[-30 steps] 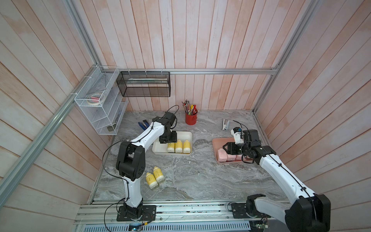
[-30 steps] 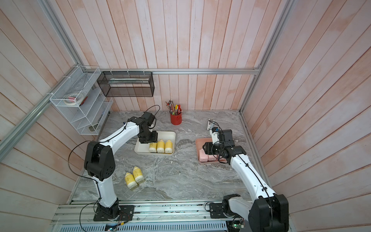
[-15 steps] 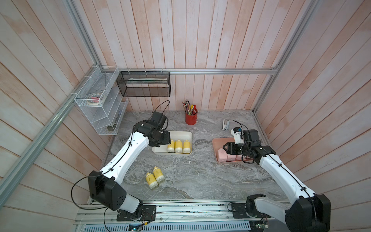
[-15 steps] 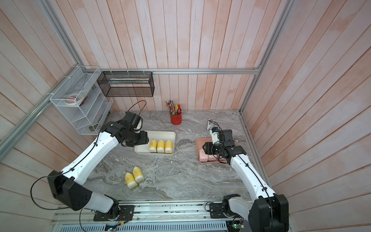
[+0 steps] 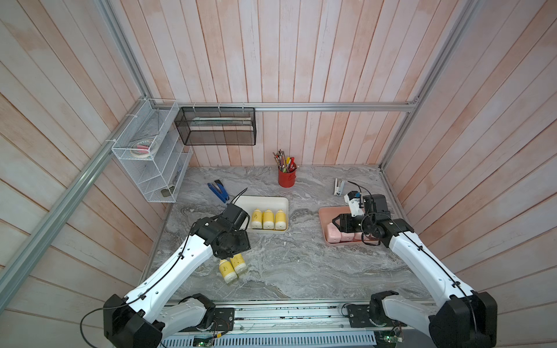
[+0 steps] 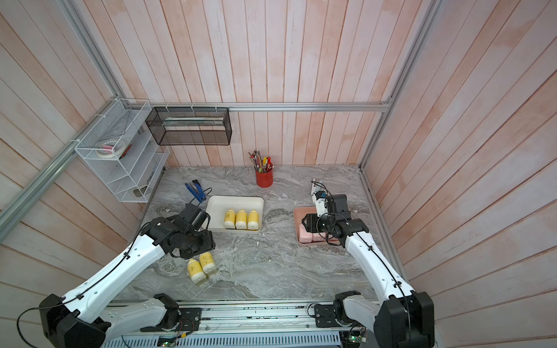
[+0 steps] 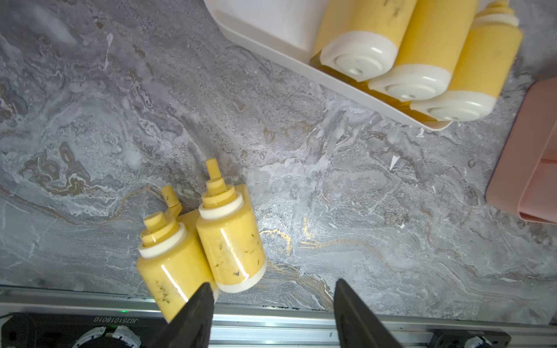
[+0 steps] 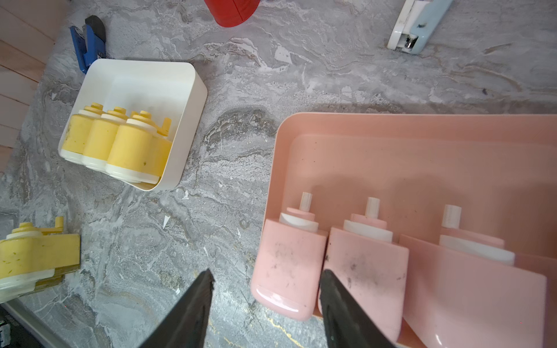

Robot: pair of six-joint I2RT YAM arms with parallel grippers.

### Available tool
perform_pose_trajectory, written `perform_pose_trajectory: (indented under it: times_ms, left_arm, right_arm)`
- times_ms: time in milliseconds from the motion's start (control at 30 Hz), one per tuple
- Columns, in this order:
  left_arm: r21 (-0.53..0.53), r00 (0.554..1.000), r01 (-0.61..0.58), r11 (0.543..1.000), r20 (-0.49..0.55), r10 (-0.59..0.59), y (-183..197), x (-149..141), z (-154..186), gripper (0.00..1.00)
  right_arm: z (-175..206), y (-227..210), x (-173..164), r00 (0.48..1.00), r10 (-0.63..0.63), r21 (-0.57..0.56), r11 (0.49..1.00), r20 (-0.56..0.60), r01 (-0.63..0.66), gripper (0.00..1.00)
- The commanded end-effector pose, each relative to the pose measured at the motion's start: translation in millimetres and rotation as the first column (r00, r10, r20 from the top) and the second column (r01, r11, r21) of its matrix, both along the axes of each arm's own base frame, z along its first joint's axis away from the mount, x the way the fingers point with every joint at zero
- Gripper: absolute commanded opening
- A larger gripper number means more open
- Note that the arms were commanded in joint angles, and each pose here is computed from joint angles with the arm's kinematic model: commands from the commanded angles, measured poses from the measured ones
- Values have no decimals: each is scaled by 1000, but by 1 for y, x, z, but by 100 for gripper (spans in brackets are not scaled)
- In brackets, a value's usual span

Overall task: Place the pencil sharpeners by color into the storage box
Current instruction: Pick up the pencil sharpener from the center of the board.

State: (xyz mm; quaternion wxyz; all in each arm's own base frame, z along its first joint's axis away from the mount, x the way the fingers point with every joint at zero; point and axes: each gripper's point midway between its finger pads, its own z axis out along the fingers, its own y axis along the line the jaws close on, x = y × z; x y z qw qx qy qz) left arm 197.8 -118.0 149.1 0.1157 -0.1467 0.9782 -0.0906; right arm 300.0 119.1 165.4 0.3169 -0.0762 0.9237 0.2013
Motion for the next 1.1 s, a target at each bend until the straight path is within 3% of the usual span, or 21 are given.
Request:
perform_pose_trajectory:
  times_ms: [0, 467, 1067]
  left_arm:
    - [5, 997, -71, 997, -11, 71, 6, -5, -11, 66]
    - [-8, 994, -60, 998, -87, 59, -6, -4, -58, 66]
    - [26, 991, -62, 998, -115, 64, -2, -6, -68, 64]
  right_arm:
    - [7, 5, -4, 1000, 22, 16, 1000, 17, -23, 60]
    - [6, 9, -5, 999, 38, 22, 999, 14, -39, 60]
    - [4, 9, -5, 999, 37, 20, 999, 11, -37, 60]
